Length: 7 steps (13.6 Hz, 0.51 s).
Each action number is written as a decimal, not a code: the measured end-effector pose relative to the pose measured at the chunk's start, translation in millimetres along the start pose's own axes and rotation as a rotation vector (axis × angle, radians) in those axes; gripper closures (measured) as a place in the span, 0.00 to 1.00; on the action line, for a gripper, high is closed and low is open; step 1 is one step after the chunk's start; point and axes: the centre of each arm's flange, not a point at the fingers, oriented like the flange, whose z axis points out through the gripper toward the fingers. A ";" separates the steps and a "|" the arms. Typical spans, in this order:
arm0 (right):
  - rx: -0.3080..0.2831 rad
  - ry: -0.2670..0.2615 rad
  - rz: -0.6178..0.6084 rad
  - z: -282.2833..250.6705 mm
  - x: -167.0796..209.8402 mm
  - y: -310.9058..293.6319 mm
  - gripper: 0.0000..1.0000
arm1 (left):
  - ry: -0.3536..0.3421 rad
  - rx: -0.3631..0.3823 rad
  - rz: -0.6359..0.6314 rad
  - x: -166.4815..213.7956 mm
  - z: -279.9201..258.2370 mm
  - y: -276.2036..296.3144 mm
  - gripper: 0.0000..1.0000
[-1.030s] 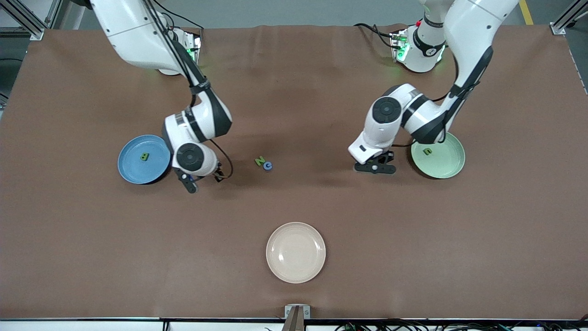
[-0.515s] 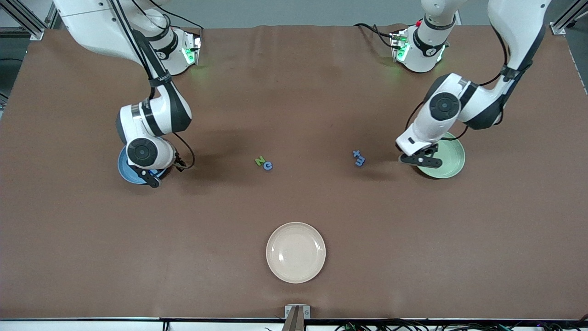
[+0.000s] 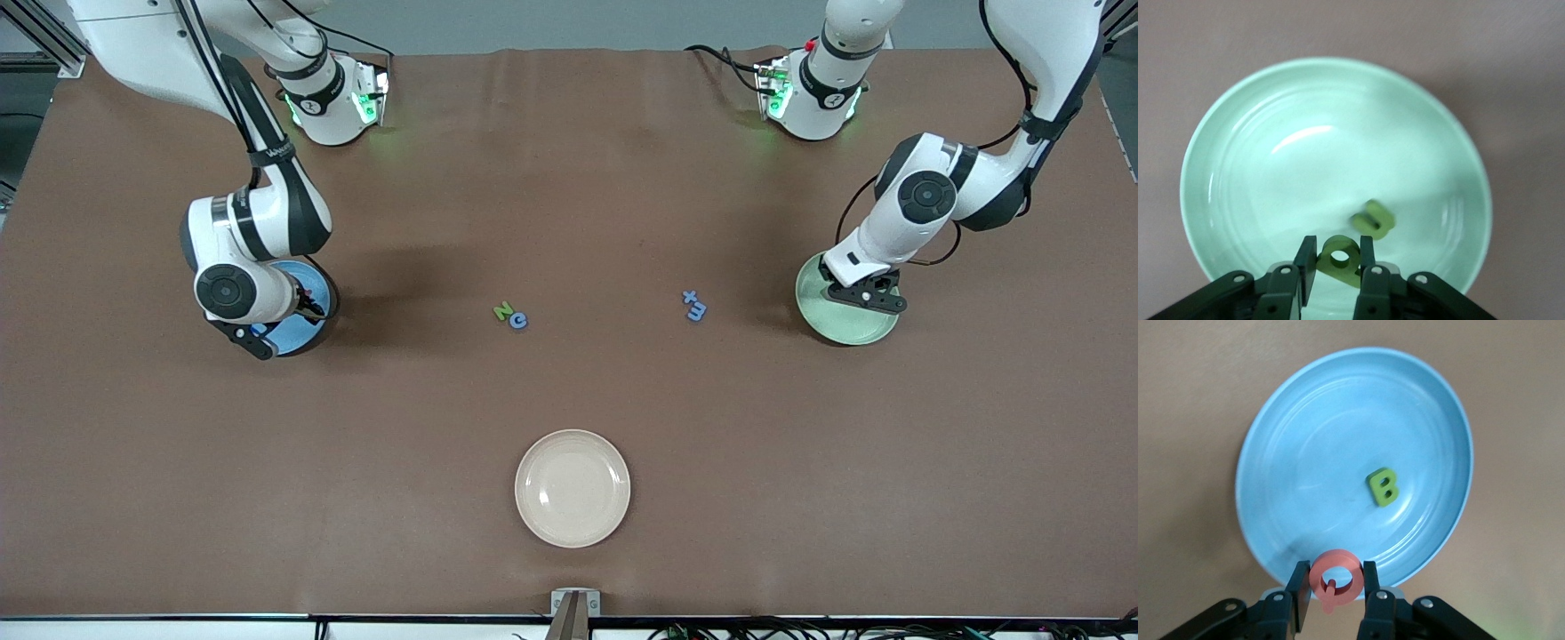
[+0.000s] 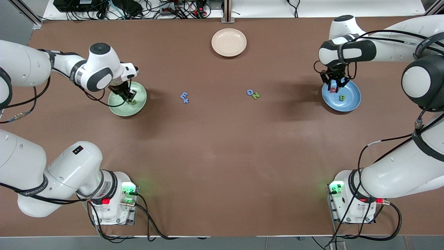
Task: Sort uppercase to blue plate, lowercase to green plate
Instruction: 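Place the q on the green plate while the right gripper places the Q, then reach the left gripper to the blue x while the right gripper reaches the N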
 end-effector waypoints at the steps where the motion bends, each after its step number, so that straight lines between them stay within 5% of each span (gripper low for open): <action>1: 0.004 0.003 0.003 0.9 2.1 2.0 0.64 | -0.002 0.004 0.004 -4.2 3.1 -4.0 0.70; 5: 0.061 0.044 0.004 7.0 3.1 2.5 0.26 | 0.008 -0.005 0.019 -10.5 7.5 -7.4 0.70; 7: 0.084 0.047 0.038 3.6 -1.9 -0.2 0.05 | 0.011 -0.005 0.033 -10.0 7.0 -6.3 0.55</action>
